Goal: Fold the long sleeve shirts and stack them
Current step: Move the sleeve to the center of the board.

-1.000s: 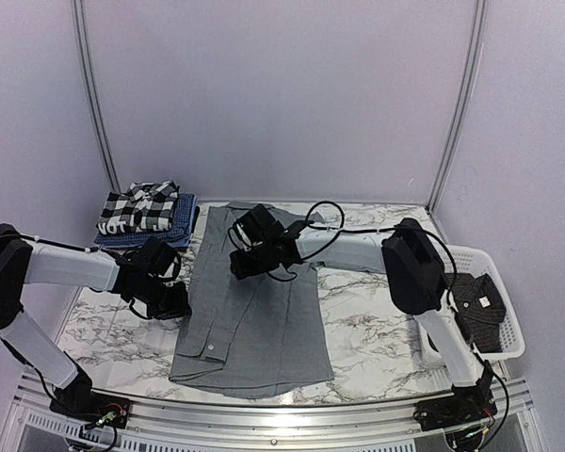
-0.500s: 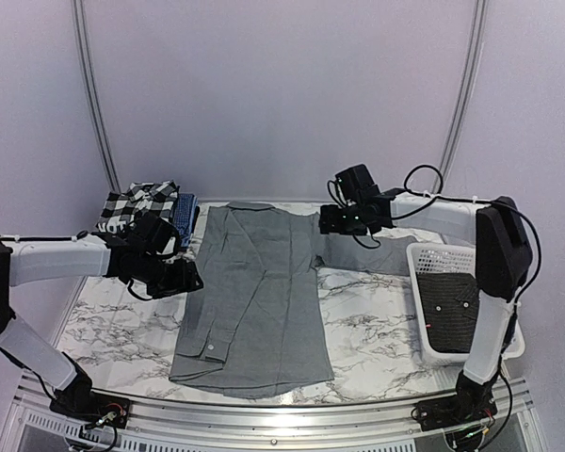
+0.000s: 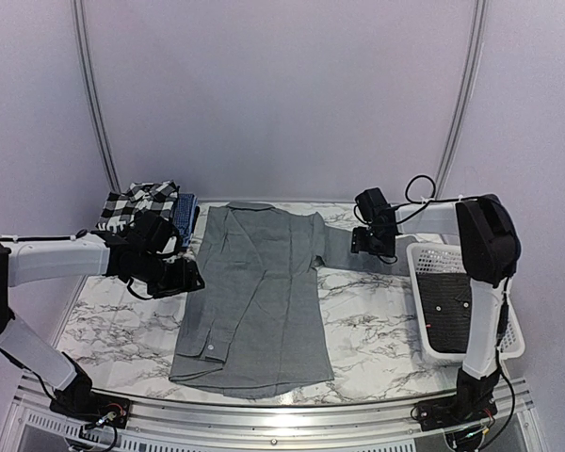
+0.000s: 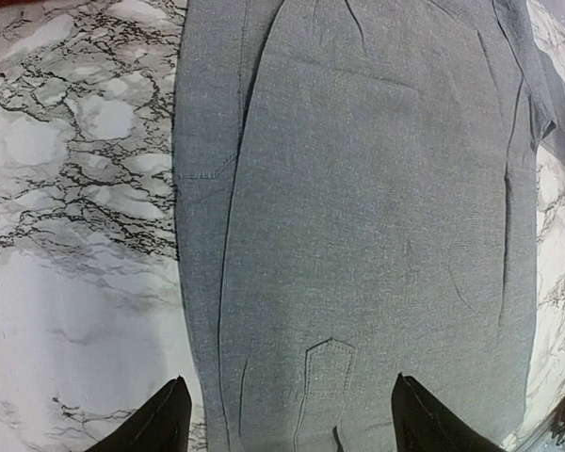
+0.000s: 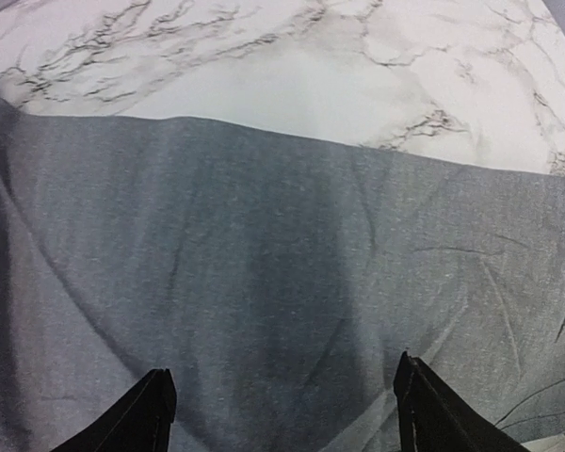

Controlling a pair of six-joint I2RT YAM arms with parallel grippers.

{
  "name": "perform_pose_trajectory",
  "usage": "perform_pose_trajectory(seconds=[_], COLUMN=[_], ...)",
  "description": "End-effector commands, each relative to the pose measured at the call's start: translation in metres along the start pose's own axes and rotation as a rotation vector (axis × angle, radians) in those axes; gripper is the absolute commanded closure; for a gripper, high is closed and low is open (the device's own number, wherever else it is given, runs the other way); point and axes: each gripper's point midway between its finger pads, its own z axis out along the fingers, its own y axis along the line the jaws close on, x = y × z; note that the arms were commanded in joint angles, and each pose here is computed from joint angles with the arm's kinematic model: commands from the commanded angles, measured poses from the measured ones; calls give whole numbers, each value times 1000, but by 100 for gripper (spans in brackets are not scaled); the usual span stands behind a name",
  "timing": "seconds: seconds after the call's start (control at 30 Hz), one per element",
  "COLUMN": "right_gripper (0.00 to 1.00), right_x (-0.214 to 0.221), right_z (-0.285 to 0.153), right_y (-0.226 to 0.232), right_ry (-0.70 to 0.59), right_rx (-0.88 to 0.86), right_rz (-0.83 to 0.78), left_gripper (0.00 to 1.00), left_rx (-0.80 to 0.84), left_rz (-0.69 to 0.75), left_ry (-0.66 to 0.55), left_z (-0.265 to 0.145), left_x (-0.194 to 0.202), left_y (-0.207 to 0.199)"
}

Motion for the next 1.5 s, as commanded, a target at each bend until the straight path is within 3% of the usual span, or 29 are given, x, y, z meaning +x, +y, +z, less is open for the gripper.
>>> perform_pose_trajectory(seconds=[0.0, 0.17, 0.33, 0.4, 0.57, 0.83, 0.93, 1.13, 1.23, 1.47], right_gripper=[23, 23, 31, 39, 70, 88, 87, 53, 42, 39], right_x=[-13, 2, 22, 25, 24, 1, -1, -6, -19, -41], right_z=[3, 21, 34, 36, 38, 7, -5, -19, -36, -57], right_y=[-33, -19, 15, 23, 35, 102, 126, 123, 109, 40], right_ry=[-18, 47, 119, 129, 126, 33, 15, -7, -50, -99], right_rx=[130, 61, -109, -136, -131, -249, -296, -281, -246, -61], right_rz=[52, 62, 100, 100, 62, -86, -122, -153, -152, -61], left_gripper=[25, 25, 25, 25, 25, 25, 25, 25, 25, 25], left_rx=[11, 8, 12, 14, 14, 13, 16, 19, 20, 23], left_rz=[15, 11, 12, 12, 7, 1, 1, 1, 2, 0], left_ry=[1, 8, 2, 0, -1, 0, 1, 3, 3, 1], left_z=[-8, -5, -7, -8, -9, -8, -7, -7, -6, -6], left_x=[0, 1, 0, 0, 1, 0, -1, -2, -2, -3], left_y=[-4, -3, -4, -4, -3, -3, -5, -6, -7, -7])
